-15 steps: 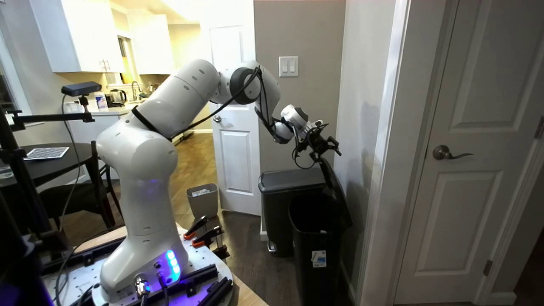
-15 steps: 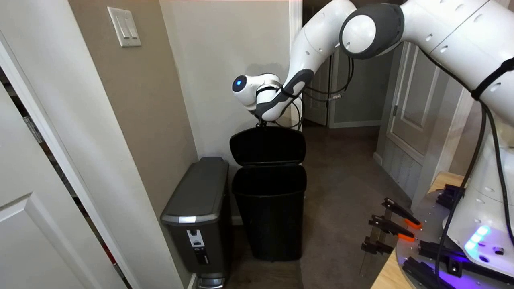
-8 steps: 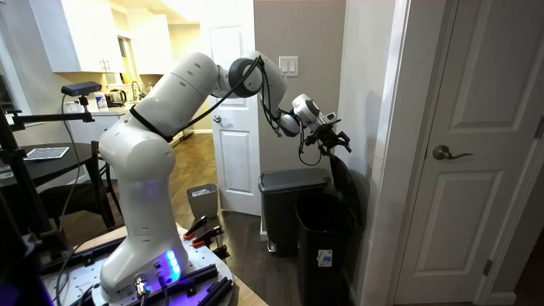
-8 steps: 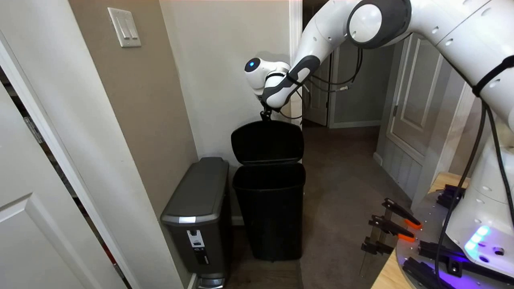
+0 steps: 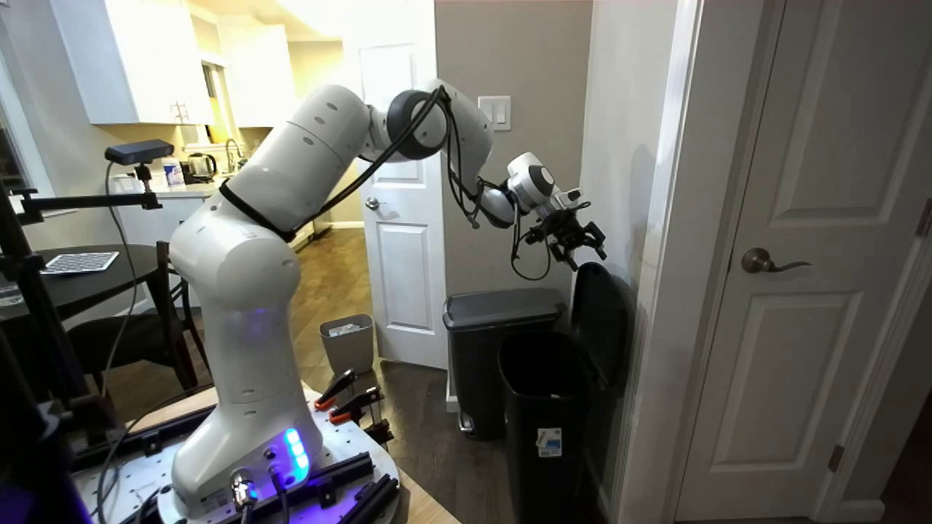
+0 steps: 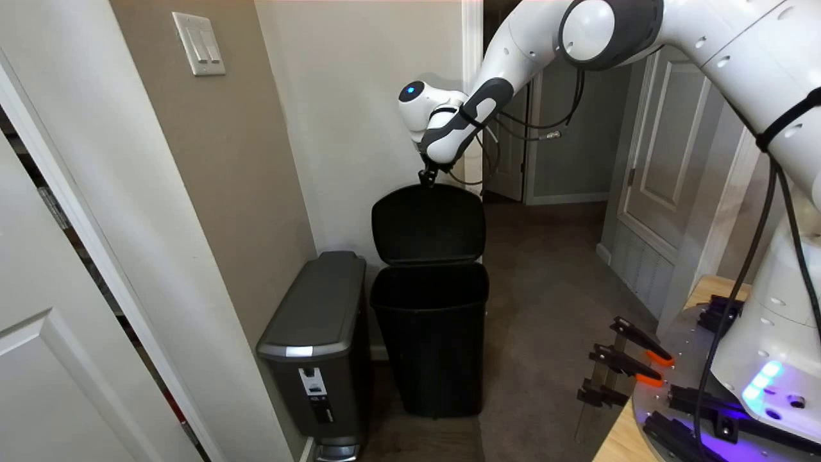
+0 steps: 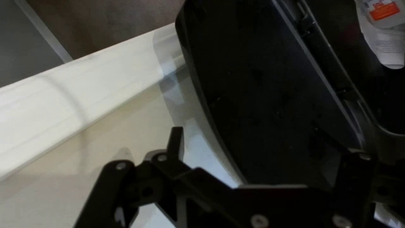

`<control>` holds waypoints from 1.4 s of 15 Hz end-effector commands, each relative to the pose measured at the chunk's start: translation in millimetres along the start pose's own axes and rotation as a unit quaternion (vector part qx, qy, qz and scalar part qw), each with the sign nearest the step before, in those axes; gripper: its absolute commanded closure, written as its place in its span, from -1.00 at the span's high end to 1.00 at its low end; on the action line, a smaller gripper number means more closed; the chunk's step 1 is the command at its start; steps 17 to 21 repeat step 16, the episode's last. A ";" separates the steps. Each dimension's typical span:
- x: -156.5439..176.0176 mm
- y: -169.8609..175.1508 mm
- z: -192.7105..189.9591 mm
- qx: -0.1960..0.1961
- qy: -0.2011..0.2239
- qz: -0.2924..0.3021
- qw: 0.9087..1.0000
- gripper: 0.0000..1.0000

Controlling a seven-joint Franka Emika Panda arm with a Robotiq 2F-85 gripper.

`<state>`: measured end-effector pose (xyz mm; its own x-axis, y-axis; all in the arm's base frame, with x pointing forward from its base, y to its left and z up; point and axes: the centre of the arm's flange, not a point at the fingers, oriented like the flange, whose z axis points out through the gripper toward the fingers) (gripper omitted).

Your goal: Open the lid of the black bin

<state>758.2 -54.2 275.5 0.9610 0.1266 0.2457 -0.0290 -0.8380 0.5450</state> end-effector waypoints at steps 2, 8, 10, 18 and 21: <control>-16.0 8.2 -4.5 0.024 -0.002 -0.002 1.000 1.00; -5.0 1.5 6.8 0.014 -0.010 0.018 1.000 1.00; -5.1 0.6 6.8 0.012 -0.010 0.017 1.000 1.00; -5.0 0.7 6.9 0.012 -0.010 0.017 1.000 1.00; -5.0 0.7 6.9 0.012 -0.010 0.017 1.000 1.00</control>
